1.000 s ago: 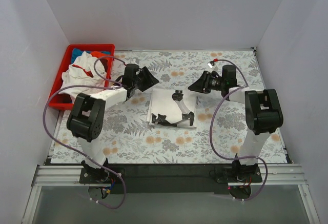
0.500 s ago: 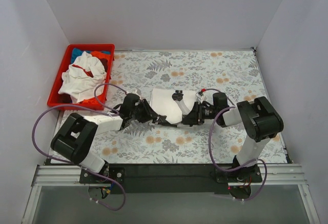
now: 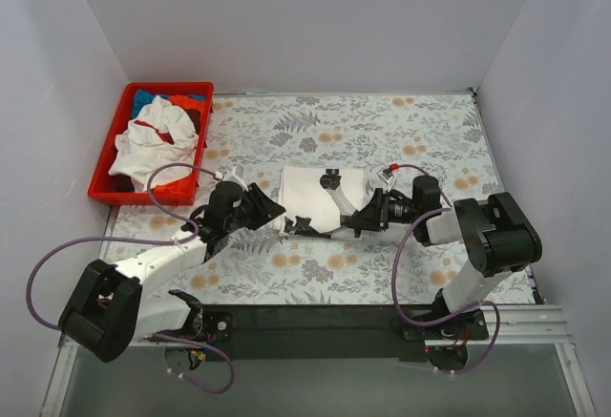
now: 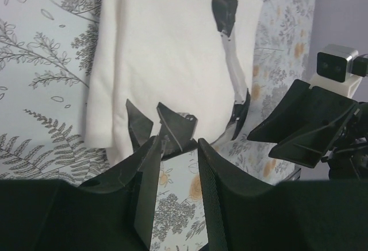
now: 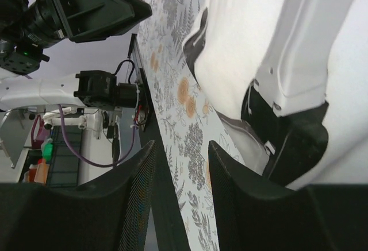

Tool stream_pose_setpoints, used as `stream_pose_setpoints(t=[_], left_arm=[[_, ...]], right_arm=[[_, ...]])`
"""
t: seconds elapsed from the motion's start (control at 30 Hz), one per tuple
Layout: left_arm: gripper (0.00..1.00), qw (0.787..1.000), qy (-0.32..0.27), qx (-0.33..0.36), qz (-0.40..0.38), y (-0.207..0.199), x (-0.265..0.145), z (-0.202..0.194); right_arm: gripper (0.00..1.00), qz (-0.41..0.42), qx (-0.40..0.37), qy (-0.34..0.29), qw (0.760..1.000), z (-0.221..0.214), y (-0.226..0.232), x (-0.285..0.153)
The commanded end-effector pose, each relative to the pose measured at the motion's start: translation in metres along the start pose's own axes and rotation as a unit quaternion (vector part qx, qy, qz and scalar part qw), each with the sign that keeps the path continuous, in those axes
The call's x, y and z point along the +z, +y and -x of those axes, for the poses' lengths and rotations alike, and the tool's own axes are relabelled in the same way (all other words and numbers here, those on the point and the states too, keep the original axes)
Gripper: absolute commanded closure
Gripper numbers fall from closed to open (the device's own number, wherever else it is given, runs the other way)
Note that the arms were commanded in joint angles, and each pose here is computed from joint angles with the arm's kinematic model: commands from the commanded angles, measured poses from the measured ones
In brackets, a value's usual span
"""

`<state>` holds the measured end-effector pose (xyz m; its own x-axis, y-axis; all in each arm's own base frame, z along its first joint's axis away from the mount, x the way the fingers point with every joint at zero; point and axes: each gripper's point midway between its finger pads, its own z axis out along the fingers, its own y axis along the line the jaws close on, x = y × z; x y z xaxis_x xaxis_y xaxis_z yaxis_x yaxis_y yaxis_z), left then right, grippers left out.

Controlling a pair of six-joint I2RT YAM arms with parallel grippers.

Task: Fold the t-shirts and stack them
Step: Fold the tshirt

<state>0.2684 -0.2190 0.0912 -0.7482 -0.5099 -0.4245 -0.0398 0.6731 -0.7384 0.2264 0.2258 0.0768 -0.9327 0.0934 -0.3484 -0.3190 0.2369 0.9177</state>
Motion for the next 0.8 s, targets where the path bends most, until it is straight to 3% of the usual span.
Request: stream_pose_setpoints(t=[0.0,0.3,0.53,0.77], left_arm=[[0.69,1.0,-0.002,0.011,-0.013,-0.017,-0.006,0.003],[0.69,0.994,0.068,0.048,-0.064,-0.065,0.037,-0.031],[0.71,0.99,0.131,0.013,0.04,0.005,0.053,-0.086],[0.73,0.987,0.105,0.008,0.12,0.044,0.027,-0.084]], right_arm=[[0.52,0.016,-0.04,-0.024,0.999,0.027,0.019,0.003],[0.53,-0.018,-0.02,-0.055,0.998,0.059,-0.006,0.019],[0.54,-0.065,0.033,-0.056,0.996,0.044,-0.053,0.02],[0.55,-0.083,0.056,-0.067,0.993,0.039,-0.058,0.009]])
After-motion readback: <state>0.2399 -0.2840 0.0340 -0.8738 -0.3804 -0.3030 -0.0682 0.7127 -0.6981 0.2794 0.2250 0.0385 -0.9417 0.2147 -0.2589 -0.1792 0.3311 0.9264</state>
